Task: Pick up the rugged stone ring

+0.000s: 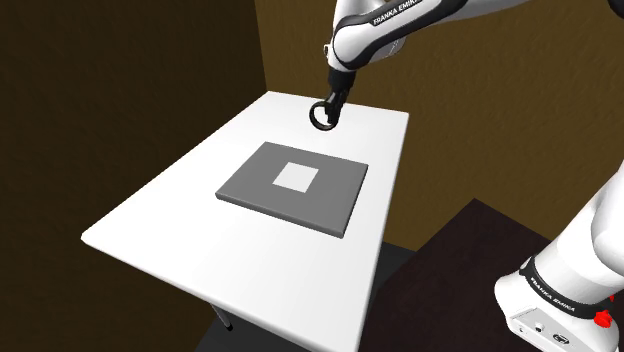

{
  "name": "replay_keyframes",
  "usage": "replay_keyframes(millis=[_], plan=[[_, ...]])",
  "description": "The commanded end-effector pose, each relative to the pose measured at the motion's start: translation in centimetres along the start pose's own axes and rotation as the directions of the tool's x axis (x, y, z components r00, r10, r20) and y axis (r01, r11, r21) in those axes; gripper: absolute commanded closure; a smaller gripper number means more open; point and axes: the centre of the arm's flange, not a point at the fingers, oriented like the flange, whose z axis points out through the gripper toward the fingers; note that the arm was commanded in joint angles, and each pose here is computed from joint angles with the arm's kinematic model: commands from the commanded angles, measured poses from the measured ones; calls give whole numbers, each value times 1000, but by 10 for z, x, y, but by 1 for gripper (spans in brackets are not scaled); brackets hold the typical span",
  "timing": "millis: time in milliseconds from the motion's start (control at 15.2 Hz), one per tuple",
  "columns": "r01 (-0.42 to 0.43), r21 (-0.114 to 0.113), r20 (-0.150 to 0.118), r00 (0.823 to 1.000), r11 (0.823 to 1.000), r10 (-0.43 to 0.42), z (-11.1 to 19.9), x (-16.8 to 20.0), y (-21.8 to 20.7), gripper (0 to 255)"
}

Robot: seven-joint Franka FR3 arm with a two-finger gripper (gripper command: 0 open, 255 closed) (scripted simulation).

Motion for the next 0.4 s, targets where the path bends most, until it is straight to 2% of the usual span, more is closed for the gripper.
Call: replay_keyframes(millis=[0,330], plan=[[0,0,0,1000,1000,0,-11,1,0,255],[0,0,0,1000,1000,0,-28,3,0,255]])
